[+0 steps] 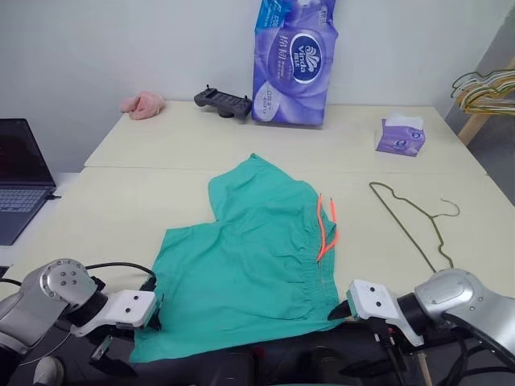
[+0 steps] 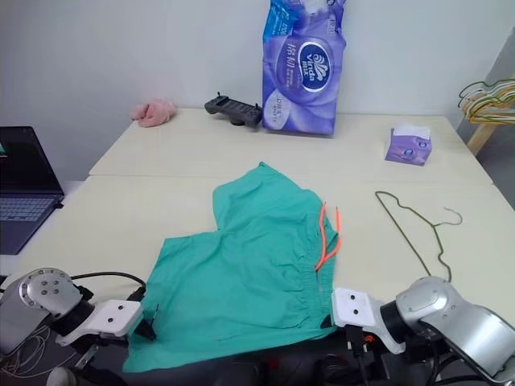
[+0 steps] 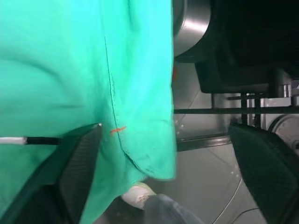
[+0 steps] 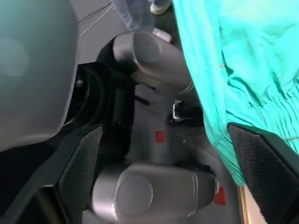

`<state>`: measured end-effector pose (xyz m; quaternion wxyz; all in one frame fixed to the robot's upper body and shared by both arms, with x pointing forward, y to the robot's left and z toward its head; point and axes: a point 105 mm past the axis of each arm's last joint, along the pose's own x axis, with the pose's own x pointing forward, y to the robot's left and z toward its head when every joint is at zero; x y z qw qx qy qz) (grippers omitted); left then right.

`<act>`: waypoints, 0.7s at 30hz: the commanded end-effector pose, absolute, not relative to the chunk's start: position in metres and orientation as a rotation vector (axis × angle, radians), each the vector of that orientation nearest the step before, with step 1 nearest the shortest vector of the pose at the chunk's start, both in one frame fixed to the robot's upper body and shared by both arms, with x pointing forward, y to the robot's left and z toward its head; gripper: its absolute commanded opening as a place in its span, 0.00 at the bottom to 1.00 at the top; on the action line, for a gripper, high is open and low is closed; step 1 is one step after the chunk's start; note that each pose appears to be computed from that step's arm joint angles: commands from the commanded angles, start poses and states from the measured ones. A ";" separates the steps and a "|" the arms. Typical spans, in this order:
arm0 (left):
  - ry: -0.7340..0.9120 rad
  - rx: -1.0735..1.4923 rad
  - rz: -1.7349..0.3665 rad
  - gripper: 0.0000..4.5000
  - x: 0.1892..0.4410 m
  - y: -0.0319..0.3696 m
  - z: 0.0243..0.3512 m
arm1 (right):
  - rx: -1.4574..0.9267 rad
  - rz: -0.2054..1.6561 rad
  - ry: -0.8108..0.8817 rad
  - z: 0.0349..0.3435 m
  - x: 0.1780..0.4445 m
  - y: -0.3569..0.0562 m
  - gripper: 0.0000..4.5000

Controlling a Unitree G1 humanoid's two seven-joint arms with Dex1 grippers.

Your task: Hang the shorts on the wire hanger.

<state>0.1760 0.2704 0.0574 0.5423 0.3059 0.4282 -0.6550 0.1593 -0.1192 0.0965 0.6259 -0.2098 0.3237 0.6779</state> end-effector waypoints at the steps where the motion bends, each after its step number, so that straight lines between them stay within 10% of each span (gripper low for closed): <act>1: 0.933 0.704 -1.512 1.00 0.199 0.264 0.087 | -0.448 1.574 0.761 0.115 0.169 -0.128 1.00; 10: 0.620 0.385 -1.420 1.00 0.265 0.217 0.170 | -0.210 1.481 0.654 0.160 0.203 -0.130 1.00; 15: 0.238 0.267 -1.176 1.00 0.331 0.176 0.215 | -0.134 1.137 0.369 0.186 0.267 -0.131 1.00; 21: -0.032 0.220 -1.120 1.00 0.341 0.109 0.214 | -0.201 0.498 0.199 0.190 0.334 -0.185 1.00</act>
